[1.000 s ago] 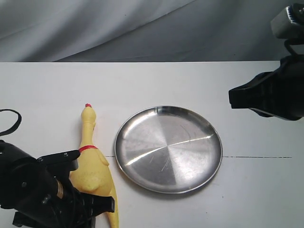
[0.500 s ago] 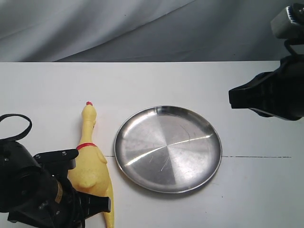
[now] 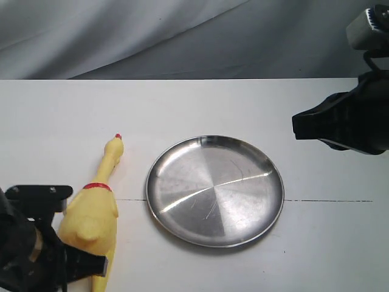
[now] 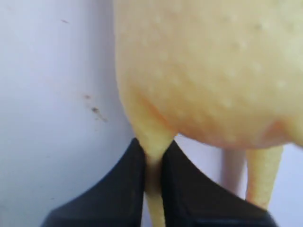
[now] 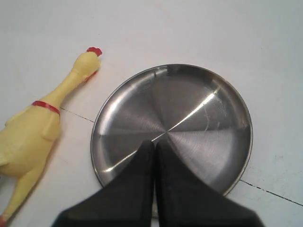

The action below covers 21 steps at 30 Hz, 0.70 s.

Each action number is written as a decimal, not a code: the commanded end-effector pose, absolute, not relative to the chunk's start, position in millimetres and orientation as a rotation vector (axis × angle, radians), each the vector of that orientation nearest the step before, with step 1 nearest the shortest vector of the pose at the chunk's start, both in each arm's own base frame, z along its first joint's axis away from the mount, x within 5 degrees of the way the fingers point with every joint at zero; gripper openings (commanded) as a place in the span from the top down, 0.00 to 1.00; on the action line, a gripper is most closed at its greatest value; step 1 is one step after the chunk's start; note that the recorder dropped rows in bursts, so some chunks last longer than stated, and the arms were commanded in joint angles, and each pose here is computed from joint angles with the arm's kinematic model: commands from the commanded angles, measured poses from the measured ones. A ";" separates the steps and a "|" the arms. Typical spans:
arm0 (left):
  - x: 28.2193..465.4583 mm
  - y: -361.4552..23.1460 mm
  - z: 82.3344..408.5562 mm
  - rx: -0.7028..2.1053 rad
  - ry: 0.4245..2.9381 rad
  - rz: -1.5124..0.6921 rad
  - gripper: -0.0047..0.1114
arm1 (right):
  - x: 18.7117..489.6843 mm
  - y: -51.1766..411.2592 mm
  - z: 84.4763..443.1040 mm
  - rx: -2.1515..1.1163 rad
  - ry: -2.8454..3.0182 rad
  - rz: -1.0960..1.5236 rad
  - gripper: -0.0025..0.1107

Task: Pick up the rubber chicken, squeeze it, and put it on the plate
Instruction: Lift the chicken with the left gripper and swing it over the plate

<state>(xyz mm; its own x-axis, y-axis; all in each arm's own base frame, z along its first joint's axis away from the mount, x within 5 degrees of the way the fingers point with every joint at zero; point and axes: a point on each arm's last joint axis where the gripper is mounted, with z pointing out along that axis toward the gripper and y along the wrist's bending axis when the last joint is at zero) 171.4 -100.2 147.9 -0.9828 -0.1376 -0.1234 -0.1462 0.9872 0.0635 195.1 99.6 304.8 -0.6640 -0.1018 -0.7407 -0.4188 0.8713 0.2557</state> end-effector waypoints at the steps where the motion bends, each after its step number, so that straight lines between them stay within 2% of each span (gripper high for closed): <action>1: 172.0 -90.9 197.4 -0.214 2.851 0.078 0.96 | 195.6 100.5 307.5 -0.379 2.252 0.530 0.98; 6: 165.9 -85.8 231.8 -0.130 2.705 -0.046 0.96 | 195.6 100.5 307.5 -0.379 2.252 0.530 0.98; 14: 158.2 -79.9 259.0 0.097 2.524 -0.113 0.96 | 198.8 100.3 308.0 -0.313 2.245 0.546 0.98; 21: 161.6 -91.7 266.4 0.256 2.409 -0.244 0.96 | 224.1 103.7 275.3 -0.193 2.401 0.550 0.98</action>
